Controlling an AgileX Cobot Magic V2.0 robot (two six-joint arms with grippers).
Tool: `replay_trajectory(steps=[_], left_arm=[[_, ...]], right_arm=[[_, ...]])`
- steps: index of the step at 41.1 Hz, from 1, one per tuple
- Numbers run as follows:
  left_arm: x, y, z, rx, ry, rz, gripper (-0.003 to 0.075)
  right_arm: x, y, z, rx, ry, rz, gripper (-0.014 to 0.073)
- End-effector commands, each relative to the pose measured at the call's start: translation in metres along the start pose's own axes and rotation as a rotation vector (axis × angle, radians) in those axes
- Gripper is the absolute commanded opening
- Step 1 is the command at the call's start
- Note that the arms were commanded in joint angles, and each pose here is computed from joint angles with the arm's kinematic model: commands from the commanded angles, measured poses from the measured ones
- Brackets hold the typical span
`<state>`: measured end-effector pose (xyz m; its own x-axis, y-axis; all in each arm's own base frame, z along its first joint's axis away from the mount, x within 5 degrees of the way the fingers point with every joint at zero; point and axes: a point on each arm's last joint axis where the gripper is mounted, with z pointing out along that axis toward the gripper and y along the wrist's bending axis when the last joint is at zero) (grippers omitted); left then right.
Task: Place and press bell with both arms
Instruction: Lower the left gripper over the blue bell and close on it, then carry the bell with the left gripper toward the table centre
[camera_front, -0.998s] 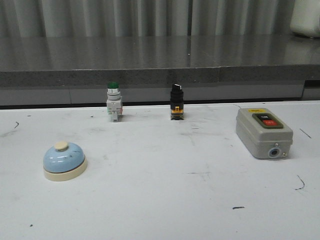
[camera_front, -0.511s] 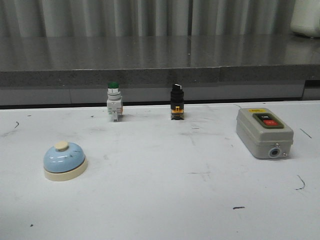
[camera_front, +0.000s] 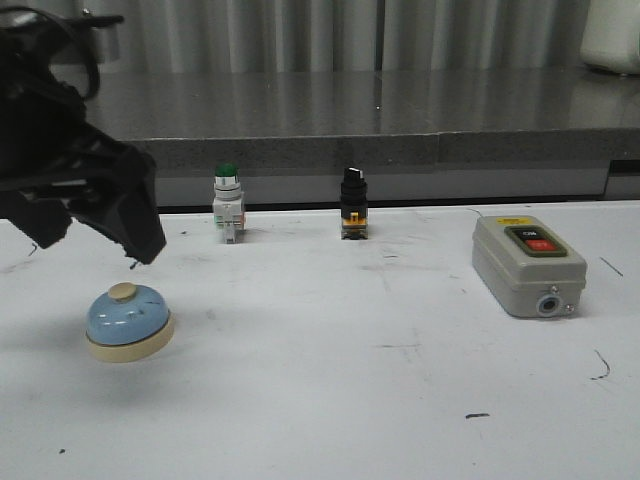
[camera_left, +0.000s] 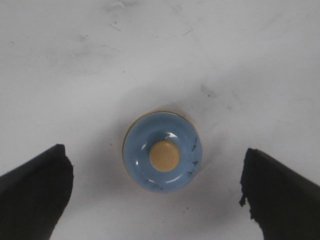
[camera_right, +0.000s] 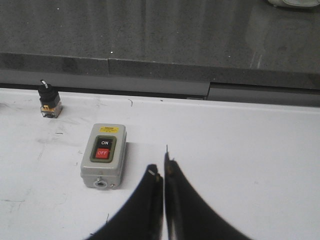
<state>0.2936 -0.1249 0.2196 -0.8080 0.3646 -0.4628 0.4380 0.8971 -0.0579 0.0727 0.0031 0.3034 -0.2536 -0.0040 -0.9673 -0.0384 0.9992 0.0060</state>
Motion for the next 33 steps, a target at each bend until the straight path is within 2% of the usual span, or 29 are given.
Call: replay_trajectory(steps=[1,10,17,20,27,30,33], left_arm=[[-0.017,-0.002,0.003,0.004,-0.016,0.011,0.0640],[-0.016,-0.002,0.044,0.027,0.158,0.011,0.0640],[-0.017,-0.007,0.050,0.032,0.169,0.024,0.0619],[-0.018,-0.007,0.050,0.032,0.162,0.024,0.0561],[-0.024,-0.007,0.045,0.030,0.165,0.035,0.0353],[-0.029,-0.007,0.041,0.034,0.173,0.040,0.0294],[-0.037,-0.008,0.035,0.038,0.166,0.045,0.0269]], right_arm=[[-0.017,0.000,-0.002,0.006,-0.100,0.002,0.0034],[-0.017,0.000,-0.002,0.006,-0.101,0.002,0.0034],[-0.017,0.000,-0.002,0.006,-0.101,0.002,0.0034],[-0.017,0.000,-0.002,0.006,-0.101,0.002,0.0034],[-0.017,0.000,-0.002,0.006,-0.100,0.002,0.0034],[-0.017,0.000,-0.002,0.006,-0.100,0.002,0.0034],[-0.017,0.000,-0.002,0.006,-0.100,0.002,0.0034]])
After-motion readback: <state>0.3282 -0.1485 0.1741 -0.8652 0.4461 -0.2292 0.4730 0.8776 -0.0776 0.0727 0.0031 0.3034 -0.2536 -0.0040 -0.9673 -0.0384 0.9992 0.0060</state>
